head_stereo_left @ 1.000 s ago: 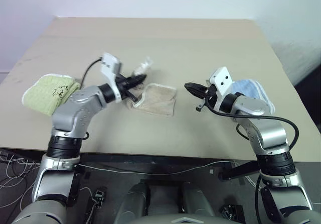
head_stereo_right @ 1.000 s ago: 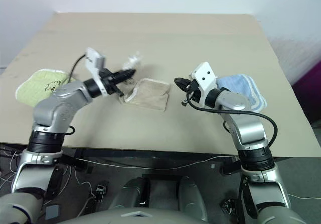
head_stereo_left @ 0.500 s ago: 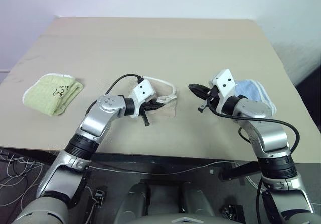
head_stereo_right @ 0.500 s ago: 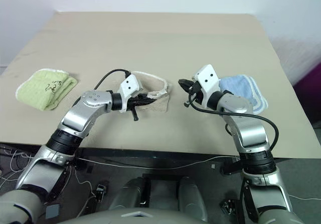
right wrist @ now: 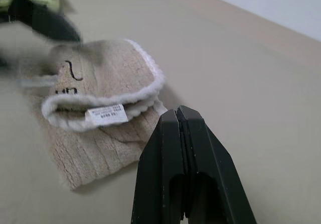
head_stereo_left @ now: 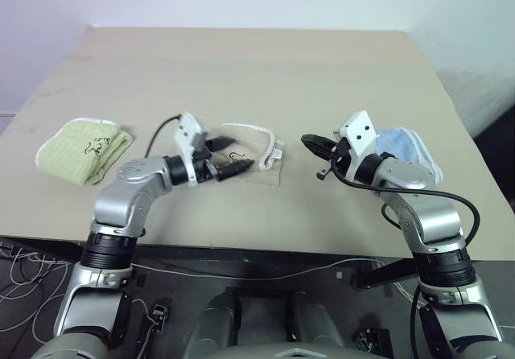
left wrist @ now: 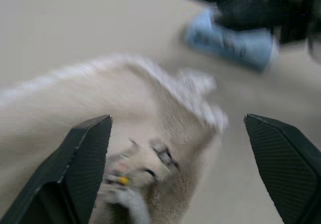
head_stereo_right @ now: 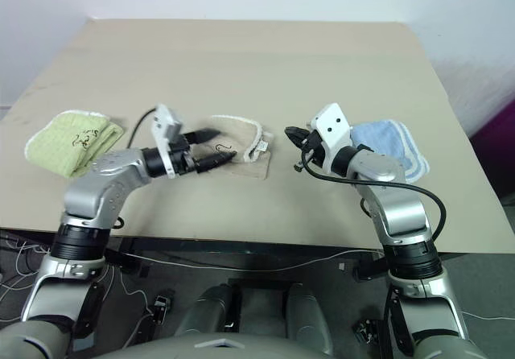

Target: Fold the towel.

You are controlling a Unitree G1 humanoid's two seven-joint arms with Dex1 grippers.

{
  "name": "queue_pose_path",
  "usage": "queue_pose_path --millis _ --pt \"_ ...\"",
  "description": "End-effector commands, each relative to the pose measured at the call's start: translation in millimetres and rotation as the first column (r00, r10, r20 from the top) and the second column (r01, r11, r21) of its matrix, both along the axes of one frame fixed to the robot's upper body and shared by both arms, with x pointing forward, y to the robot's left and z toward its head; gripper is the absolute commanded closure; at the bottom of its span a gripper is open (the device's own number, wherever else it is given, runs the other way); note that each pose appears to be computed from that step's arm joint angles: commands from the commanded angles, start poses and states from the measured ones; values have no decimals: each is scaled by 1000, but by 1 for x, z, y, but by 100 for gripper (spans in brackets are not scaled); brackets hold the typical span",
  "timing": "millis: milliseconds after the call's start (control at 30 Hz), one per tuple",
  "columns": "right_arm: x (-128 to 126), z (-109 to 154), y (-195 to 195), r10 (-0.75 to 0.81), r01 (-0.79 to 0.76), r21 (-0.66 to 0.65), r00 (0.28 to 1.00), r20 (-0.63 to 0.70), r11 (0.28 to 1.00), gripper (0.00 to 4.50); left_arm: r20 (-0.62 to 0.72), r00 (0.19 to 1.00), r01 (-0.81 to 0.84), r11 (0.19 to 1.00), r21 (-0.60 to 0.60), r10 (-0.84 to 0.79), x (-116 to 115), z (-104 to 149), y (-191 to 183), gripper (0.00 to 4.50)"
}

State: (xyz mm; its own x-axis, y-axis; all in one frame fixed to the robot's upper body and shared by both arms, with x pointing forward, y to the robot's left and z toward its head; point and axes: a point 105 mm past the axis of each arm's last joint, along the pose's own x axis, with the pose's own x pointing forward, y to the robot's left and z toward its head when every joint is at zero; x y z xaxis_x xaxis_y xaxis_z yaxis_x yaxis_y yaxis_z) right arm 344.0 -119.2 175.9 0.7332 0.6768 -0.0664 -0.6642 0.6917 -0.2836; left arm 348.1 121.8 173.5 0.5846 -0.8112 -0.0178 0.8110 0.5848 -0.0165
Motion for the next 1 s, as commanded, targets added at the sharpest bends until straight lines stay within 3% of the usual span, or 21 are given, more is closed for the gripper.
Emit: queue_pose_path --millis 33,133,267,433,600,733,1000 --pt "1 13 21 46 -47 32 998 39 998 450 76 981 -182 983 8 181 14 6 23 67" --pt "7 11 37 59 -60 51 998 25 997 450 113 963 -248 968 36 243 23 1 26 147" --pt "21 -4 58 79 -76 80 996 -34 994 450 114 962 -256 964 69 248 35 -11 16 287" --pt "27 -48 71 83 -82 15 983 -163 997 450 94 967 -252 943 216 236 45 -45 12 446" --pt "29 -84 68 38 -56 -66 968 -246 996 450 72 967 -254 917 307 243 45 -70 17 446" --pt "28 -84 66 31 -44 -50 972 -234 998 450 49 968 -251 917 309 248 42 -79 20 446" --pt "19 -19 50 67 -56 105 993 -99 993 450 37 954 -293 949 -114 298 36 -10 39 446"
